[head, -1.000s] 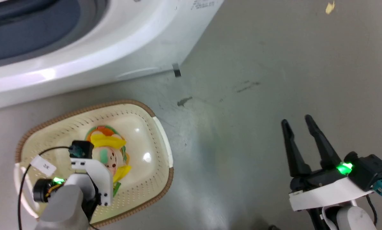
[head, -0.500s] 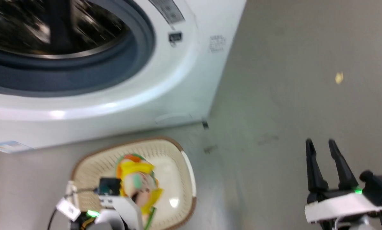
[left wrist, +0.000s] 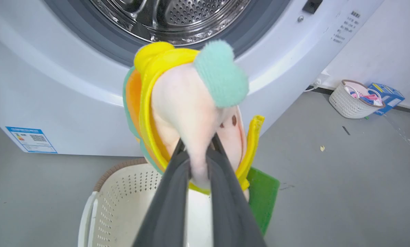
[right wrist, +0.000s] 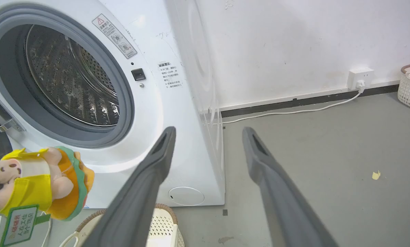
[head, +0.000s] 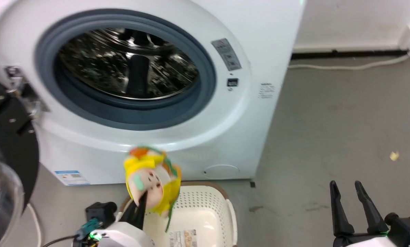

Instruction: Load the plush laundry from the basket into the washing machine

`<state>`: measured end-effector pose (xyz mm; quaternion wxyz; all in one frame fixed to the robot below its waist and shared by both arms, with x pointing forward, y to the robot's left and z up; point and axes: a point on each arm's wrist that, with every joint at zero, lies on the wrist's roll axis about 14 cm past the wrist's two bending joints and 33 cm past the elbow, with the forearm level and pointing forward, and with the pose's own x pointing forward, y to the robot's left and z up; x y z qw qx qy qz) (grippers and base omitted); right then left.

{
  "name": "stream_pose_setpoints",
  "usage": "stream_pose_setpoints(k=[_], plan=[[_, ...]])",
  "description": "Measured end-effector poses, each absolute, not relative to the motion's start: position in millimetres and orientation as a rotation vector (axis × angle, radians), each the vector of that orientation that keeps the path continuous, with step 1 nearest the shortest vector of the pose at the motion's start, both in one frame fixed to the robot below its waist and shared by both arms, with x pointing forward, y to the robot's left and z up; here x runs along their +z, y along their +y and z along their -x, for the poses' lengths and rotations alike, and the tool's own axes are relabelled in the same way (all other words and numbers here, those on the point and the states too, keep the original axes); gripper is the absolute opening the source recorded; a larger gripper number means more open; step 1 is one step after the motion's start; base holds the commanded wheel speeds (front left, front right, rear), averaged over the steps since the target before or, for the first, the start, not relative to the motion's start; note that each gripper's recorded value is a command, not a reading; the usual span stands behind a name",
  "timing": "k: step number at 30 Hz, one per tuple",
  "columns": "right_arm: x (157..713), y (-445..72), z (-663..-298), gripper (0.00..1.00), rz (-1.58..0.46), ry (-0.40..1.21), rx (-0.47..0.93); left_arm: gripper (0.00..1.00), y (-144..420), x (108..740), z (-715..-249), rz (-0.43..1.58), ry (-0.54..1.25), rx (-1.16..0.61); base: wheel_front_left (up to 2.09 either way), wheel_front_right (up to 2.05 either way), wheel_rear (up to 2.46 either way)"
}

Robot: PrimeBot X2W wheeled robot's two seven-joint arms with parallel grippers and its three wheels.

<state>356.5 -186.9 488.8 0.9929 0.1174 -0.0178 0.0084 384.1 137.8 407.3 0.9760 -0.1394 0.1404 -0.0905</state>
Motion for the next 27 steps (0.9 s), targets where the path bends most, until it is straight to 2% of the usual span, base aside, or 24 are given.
stream_pose_setpoints(k=[7, 12, 20, 27], plan=[[492.5, -172.1, -360.6, 1.0, -0.227, -0.043, 0.066, 0.0, 152.1, 486.6, -390.8, 0.278, 0.0, -0.141, 0.0, 0.0, 0.0], [480.0, -167.1, -365.4, 1.0, -0.208, -0.003, 0.079, 0.0, 159.3, 512.6, -415.4, 0.292, -0.096, -0.115, 0.0, 0.0, 0.0], [469.2, -173.8, -390.3, 1.0, -0.177, 0.015, 0.06, 0.0, 170.9, 535.3, -499.8, 0.255, -0.181, -0.114, 0.0, 0.0, 0.0], [435.6, -188.6, -402.9, 1.0, -0.195, 0.098, 0.004, 0.0, 178.6, 524.3, -595.3, 0.176, -0.092, -0.141, 0.0, 0.0, 0.0]])
